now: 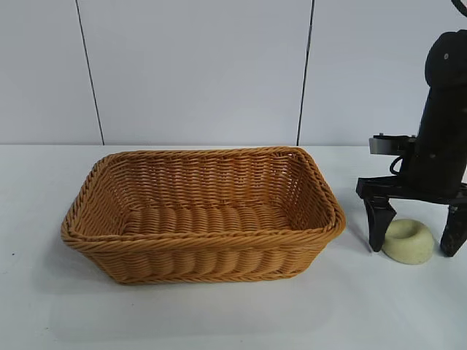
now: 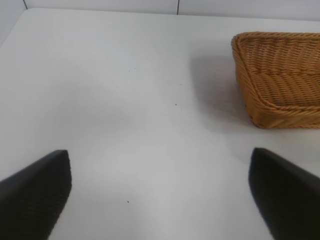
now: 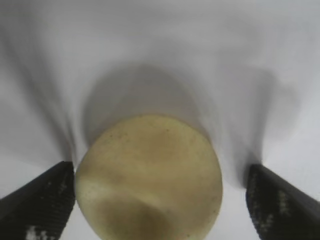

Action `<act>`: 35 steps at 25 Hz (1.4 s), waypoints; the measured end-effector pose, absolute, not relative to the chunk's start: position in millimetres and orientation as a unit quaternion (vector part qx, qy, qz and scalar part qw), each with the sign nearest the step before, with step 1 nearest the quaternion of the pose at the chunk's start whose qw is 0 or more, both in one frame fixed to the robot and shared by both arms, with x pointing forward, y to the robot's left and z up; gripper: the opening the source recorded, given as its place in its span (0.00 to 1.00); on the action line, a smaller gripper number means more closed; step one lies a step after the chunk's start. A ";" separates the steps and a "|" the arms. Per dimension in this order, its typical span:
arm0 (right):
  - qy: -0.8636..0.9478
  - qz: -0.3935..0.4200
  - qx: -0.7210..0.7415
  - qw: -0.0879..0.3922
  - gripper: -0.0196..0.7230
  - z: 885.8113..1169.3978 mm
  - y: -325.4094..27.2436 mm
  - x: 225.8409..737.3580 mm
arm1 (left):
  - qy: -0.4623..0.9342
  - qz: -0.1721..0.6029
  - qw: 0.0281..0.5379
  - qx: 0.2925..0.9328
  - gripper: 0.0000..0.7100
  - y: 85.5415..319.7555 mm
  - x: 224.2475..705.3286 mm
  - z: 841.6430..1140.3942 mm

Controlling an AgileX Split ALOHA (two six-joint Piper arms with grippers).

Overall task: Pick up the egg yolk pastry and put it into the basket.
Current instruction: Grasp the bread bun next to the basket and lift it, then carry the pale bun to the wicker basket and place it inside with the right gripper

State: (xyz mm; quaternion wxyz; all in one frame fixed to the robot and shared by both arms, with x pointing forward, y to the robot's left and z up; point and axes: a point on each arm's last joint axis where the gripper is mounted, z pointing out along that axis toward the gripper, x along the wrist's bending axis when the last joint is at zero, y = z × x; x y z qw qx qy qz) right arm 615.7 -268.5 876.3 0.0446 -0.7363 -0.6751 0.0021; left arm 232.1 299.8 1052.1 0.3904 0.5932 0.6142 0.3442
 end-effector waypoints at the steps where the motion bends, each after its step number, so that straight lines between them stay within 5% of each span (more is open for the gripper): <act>1: -0.674 0.002 -0.738 0.045 0.72 876.3 -268.3 615.7 | 0.614 0.344 0.390 0.593 0.98 299.8 232.1 1052.1; 4: -0.673 0.003 -0.738 0.049 0.55 876.4 -268.0 615.1 | 0.614 0.344 0.390 0.593 0.98 299.8 232.1 1051.9; 7: -0.676 0.009 -0.735 0.054 0.48 876.8 -268.0 614.0 | 0.614 0.344 0.390 0.593 0.98 299.8 232.1 1051.9; 13: -0.682 -0.006 -0.730 0.042 0.46 902.6 -268.2 612.0 | 0.614 0.344 0.390 0.593 0.98 299.8 232.1 1051.9; 29: -0.691 -0.095 -0.716 -0.037 0.43 1030.7 -267.1 618.3 | 0.614 0.344 0.391 0.593 0.98 299.8 232.1 1052.0; 35: -0.716 -0.117 -0.687 -0.046 0.42 1045.9 -236.8 620.1 | 0.614 0.344 0.391 0.593 0.98 299.8 232.1 1052.0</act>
